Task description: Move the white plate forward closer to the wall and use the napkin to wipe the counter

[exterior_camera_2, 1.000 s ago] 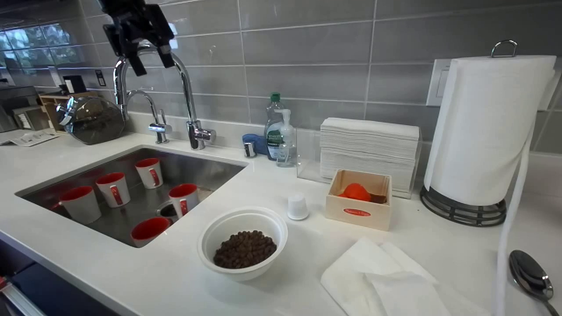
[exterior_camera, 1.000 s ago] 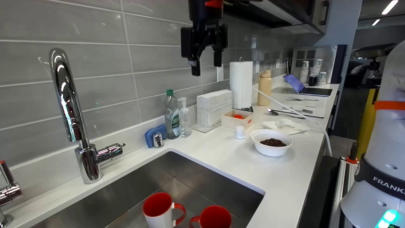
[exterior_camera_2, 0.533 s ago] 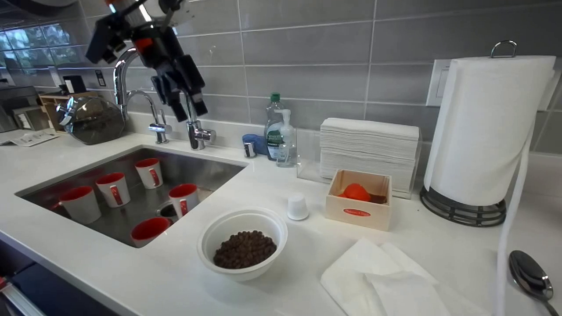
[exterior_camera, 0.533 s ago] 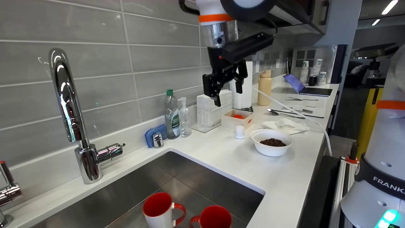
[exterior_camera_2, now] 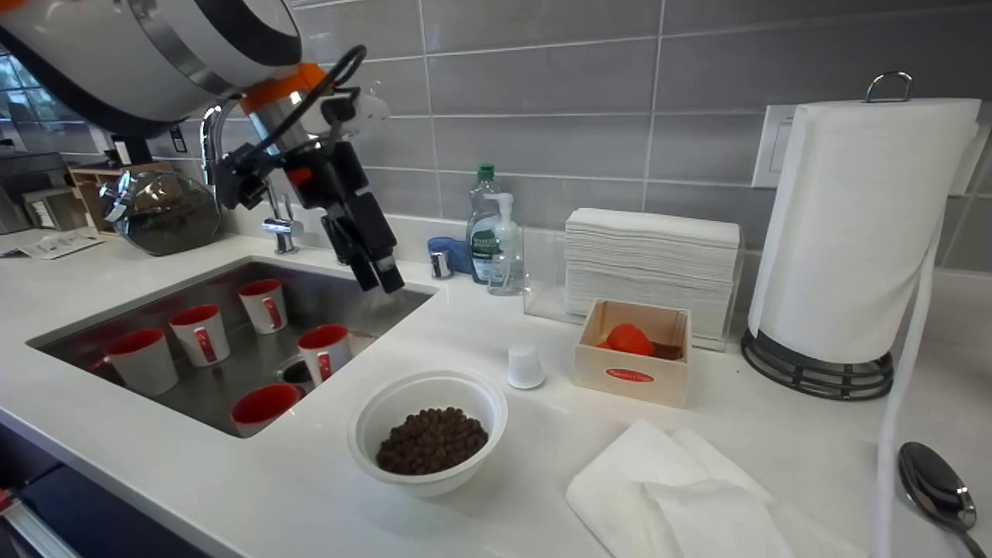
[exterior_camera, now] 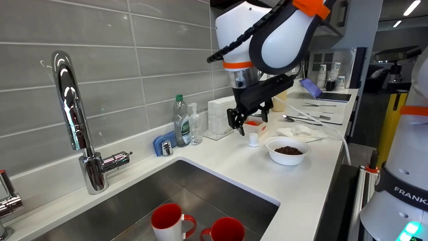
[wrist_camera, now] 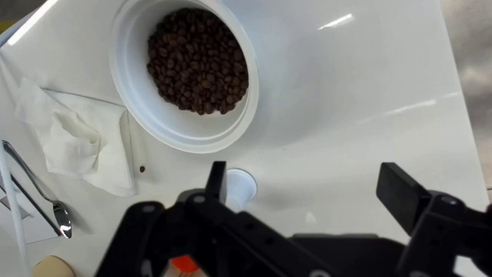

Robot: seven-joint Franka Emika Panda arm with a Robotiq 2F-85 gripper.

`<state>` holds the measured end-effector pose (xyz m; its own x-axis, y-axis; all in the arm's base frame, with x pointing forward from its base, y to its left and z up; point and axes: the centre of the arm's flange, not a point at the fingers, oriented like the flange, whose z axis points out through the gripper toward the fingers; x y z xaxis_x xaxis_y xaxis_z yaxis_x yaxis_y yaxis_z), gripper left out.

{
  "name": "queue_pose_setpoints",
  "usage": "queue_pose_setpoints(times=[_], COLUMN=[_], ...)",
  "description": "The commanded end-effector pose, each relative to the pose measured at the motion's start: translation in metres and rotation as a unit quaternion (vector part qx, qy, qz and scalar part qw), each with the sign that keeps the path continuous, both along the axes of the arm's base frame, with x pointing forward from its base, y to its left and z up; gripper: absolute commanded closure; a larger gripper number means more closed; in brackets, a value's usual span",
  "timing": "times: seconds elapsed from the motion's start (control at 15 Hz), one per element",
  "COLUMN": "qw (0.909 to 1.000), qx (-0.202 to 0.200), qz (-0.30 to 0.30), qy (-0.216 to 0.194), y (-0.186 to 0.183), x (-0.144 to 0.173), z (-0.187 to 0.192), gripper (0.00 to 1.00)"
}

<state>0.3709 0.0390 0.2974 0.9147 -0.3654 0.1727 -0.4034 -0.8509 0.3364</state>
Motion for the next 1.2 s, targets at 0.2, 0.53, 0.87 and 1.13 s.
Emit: queue_pose_setpoints(times=[0.2, 0.53, 0.87, 1.13], qw=[0.9991, 0.9994, 0.9992, 0.9987], qx=[0.009, 0.007, -0.006, -0.003], qz=[-0.004, -0.018, -0.040, -0.046], qy=[-0.043, -0.030, -0.005, -0.020], y=[-0.027, -0.043, -0.052, -0.057], x=[0.007, 0.001, -0.005, -0.012], z=[-0.067, -0.092, -0.093, -0.105], gripper=[0.00, 0.00, 0.00, 0.00])
